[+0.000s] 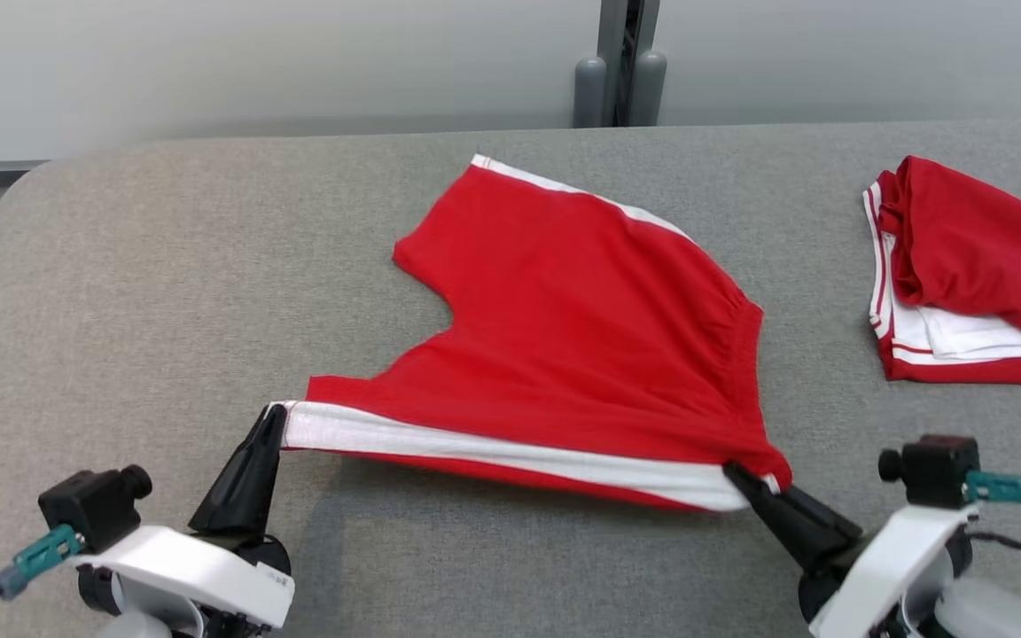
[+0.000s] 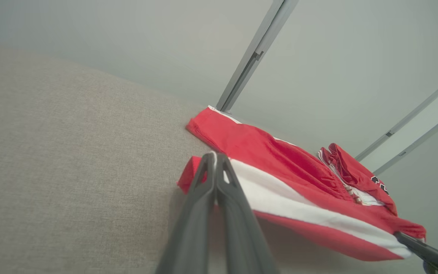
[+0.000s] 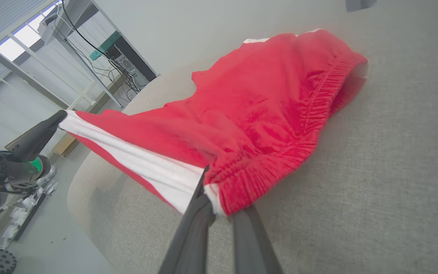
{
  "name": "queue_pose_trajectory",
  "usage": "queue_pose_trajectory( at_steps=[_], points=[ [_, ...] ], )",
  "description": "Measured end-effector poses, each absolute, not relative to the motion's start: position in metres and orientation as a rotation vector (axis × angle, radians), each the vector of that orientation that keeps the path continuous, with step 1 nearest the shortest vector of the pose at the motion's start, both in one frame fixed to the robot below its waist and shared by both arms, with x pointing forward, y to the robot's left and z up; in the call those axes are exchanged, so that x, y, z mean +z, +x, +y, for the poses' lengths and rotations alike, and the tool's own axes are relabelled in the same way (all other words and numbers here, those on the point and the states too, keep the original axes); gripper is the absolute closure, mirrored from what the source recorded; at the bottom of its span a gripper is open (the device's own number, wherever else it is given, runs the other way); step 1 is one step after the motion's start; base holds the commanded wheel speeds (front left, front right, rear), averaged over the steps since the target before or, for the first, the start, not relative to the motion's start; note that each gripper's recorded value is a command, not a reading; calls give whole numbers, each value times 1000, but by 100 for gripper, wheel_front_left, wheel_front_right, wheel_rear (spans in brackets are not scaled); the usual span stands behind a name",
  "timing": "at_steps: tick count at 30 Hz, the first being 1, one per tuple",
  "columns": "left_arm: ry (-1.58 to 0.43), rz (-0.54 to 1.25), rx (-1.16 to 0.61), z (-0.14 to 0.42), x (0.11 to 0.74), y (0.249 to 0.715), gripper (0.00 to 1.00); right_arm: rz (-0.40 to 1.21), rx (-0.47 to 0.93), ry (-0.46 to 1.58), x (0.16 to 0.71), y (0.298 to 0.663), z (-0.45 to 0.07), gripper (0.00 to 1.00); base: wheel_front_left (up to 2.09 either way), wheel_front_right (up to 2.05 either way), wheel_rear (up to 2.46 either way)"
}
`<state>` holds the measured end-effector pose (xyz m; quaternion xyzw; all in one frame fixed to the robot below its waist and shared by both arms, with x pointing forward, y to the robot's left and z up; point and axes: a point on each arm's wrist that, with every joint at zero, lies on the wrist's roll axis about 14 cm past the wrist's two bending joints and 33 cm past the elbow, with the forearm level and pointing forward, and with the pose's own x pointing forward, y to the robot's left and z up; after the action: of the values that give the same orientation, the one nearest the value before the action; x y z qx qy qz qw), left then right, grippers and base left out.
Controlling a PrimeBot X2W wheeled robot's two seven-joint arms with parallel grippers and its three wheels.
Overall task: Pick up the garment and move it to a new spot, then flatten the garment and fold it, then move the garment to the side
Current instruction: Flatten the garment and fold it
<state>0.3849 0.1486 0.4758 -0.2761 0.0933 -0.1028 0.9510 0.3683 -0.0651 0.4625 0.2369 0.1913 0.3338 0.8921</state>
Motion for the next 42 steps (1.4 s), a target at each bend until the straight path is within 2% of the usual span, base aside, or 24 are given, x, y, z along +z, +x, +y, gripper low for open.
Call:
queue_pose_trajectory(
  at_steps=[8, 11, 25, 33, 42],
  points=[
    [-553, 125, -210, 148, 491, 381, 100, 382, 665, 540, 462, 356, -67, 100, 0, 0, 0],
    [-548, 114, -229, 145, 492, 391, 100, 336, 655, 550, 470, 366, -67, 100, 0, 0, 0],
    [-492, 30, -312, 126, 507, 492, 100, 227, 536, 595, 477, 430, -81, 100, 0, 0, 0],
    [-428, 54, -367, 96, 497, 554, 100, 176, 442, 642, 474, 469, -100, 100, 0, 0, 0],
    [-380, 74, -414, 63, 480, 620, 100, 152, 368, 601, 453, 508, -116, 100, 0, 0, 0]
  ],
)
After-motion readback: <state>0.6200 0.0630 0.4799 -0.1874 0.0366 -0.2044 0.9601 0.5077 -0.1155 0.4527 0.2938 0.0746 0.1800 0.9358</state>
